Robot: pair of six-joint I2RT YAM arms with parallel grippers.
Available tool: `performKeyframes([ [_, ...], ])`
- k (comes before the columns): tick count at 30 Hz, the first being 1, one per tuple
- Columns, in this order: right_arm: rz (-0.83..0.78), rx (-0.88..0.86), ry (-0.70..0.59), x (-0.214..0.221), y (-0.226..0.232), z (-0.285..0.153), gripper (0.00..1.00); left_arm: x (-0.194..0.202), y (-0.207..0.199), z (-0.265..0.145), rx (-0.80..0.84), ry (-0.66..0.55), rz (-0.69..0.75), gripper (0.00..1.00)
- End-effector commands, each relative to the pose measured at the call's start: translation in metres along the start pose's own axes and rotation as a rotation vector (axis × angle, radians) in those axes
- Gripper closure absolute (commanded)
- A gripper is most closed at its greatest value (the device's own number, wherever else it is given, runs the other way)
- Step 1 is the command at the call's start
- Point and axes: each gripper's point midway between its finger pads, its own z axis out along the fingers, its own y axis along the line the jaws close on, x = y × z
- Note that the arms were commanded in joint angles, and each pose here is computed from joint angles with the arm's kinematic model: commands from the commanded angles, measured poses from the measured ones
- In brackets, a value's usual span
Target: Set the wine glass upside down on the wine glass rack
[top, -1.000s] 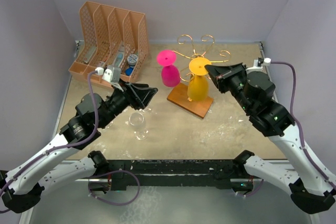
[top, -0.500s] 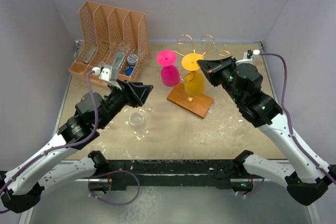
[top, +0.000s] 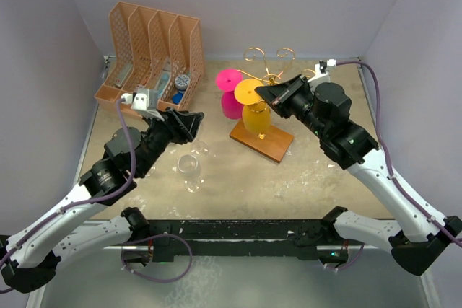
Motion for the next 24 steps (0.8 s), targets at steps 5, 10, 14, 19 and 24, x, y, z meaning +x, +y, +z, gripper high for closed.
performKeyframes([
  [5, -0.054, -0.093, 0.015, -0.002, 0.022, -0.016, 1.0, -0.007, 0.003, 0.0, -0.02, -0.027, 0.014, 0.49],
  [10, -0.064, -0.076, 0.019, 0.0, 0.016, -0.02, 1.0, -0.005, 0.004, 0.003, -0.027, -0.024, 0.016, 0.48],
  [14, -0.064, -0.055, 0.018, 0.001, 0.008, -0.024, 1.0, -0.001, 0.006, 0.004, -0.037, -0.02, 0.013, 0.48],
  [19, -0.061, -0.034, 0.003, -0.001, 0.0, -0.028, 1.0, -0.002, 0.009, 0.003, -0.051, -0.029, 0.008, 0.48],
  [24, -0.053, 0.009, -0.058, -0.012, -0.008, -0.03, 1.0, -0.003, 0.012, 0.003, -0.067, -0.034, 0.004, 0.48],
])
